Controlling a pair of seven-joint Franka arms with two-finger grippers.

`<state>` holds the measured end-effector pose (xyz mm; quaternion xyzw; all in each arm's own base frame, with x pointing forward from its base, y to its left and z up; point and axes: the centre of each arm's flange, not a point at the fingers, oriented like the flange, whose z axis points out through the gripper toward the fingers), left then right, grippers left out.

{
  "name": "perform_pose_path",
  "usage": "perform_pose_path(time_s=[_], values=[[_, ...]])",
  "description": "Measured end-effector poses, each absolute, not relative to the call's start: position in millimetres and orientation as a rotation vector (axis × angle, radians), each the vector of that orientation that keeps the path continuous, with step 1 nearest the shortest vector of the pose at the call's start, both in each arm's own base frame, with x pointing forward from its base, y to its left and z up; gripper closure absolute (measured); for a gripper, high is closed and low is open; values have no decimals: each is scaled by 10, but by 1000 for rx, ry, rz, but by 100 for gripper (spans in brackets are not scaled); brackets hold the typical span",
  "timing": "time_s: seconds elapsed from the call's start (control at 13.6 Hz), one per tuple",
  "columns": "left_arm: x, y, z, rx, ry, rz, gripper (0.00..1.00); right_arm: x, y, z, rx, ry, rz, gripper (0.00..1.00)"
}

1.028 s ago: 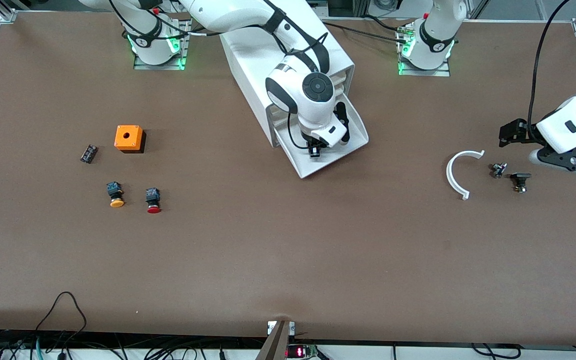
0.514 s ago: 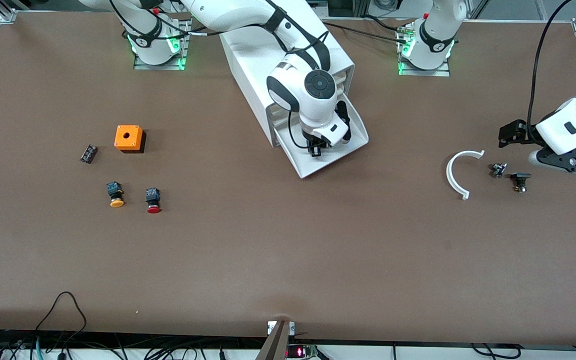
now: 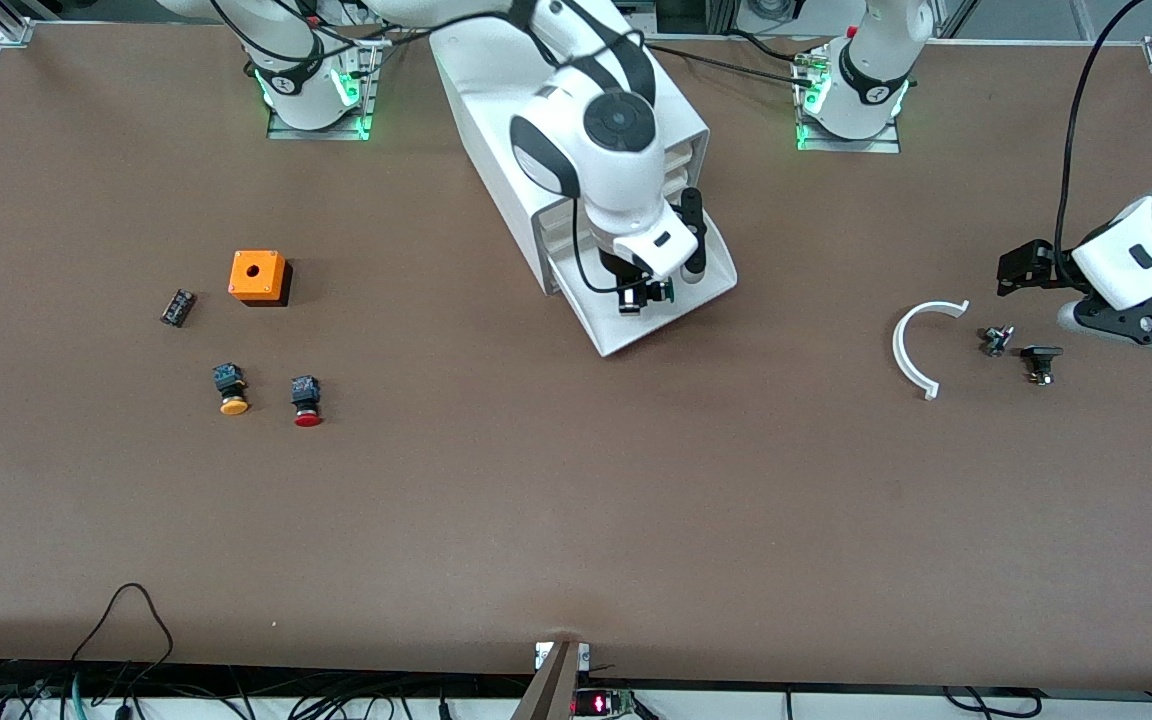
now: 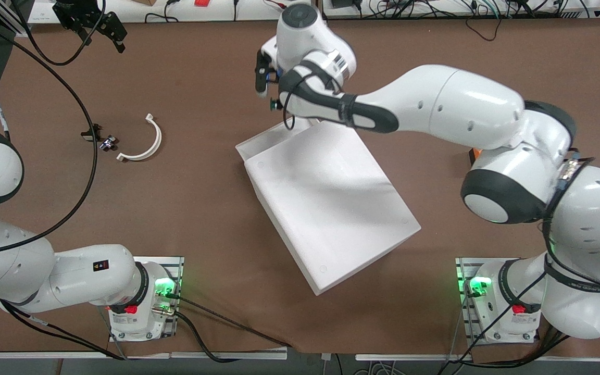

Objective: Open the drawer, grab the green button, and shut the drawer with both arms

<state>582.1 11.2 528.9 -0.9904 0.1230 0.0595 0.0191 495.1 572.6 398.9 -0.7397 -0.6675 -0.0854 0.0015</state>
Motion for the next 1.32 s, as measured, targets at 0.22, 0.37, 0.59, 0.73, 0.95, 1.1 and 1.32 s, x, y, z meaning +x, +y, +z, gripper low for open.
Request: perform_pose_path(time_s=[0.22, 0.37, 0.59, 0.73, 0.95, 1.1, 1.32], values=[[5822, 116, 5287, -3075, 379, 185, 0, 5435, 5077, 4392, -2567, -1766, -307, 59], [5823, 116, 5284, -3080, 353, 185, 0, 5846, 4377, 4329, -2725, -1531, -257, 59], [5835, 88, 5247, -3117, 241, 191, 0, 6233, 3253, 4111, -2923, -1144, -138, 59], [5862, 56, 5176, -3153, 192, 204, 0, 6288, 2747, 3916, -3010, -906, -53, 59], [5948, 0, 5034, -3176, 120, 198, 0, 6237, 2382, 3591, -3084, -644, 51, 59], [6008, -101, 4883, -3180, 71, 193, 0, 6177, 2166, 3281, -3112, -519, 90, 59], [6053, -329, 4524, -3191, 14, 147, 0, 5925, 1964, 2689, -3144, -352, 131, 59]])
